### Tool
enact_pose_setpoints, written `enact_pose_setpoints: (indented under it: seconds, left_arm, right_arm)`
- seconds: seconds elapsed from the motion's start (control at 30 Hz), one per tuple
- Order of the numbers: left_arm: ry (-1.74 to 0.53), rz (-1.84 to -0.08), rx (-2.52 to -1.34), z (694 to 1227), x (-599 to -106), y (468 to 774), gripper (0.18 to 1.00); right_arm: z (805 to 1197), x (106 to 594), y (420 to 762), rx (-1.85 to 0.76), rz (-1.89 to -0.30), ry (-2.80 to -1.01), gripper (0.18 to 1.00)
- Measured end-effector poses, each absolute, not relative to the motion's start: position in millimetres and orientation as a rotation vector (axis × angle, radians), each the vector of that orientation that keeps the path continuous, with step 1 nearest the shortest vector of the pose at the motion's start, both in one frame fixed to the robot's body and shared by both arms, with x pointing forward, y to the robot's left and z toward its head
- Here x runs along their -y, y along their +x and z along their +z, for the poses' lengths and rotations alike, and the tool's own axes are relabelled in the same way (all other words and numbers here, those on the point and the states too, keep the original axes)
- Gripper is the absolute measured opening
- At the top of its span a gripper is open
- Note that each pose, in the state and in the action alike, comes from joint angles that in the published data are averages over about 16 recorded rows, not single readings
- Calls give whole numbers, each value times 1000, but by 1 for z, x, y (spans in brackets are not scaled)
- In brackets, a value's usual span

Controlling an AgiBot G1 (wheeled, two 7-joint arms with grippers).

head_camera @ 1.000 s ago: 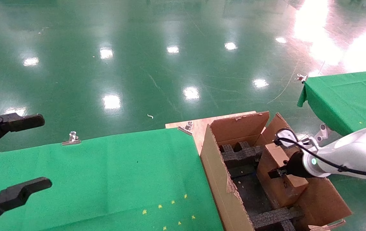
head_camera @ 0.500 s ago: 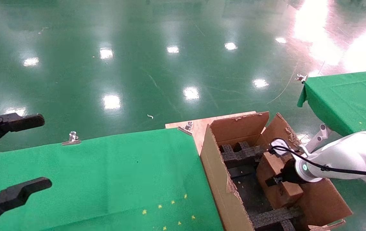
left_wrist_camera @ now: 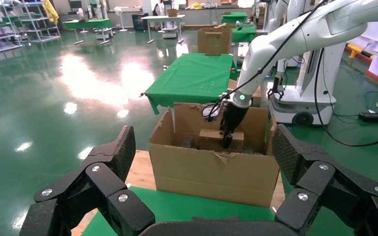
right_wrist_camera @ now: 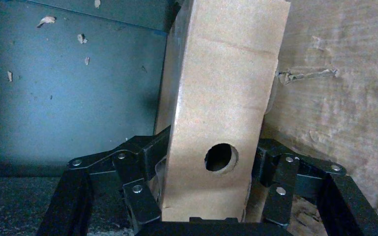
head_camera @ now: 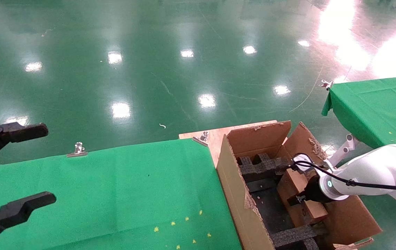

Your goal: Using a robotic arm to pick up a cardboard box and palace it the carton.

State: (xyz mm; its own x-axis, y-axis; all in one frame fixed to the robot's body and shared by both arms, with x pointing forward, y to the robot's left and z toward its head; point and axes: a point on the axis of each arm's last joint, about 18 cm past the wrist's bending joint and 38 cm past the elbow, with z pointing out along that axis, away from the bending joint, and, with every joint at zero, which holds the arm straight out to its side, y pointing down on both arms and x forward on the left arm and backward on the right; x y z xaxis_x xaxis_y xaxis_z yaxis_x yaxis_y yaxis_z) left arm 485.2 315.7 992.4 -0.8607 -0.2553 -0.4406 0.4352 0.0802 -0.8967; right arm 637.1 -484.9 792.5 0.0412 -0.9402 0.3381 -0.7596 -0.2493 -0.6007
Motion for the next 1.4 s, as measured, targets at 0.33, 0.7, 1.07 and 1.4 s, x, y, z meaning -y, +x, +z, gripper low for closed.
enact_pose_setpoints:
  seconds: [0.33, 0.7, 1.07, 1.4]
  left_arm:
    - [177, -1832, -1870, 992, -316, 485, 1001]
    - [177, -1832, -1870, 992, -316, 485, 1001]
    - [177, -1832, -1870, 992, -316, 485, 1001]
    - [177, -1832, -1870, 992, -316, 485, 1001]
  right_arm:
    - [797, 484, 637, -1732, -1019, -2061, 403]
    - [811, 483, 634, -1717, -1037, -2040, 616]
    - [873, 470, 642, -1614, -1117, -1932, 846]
    - [971, 418, 632, -1354, -1039, -1822, 962]
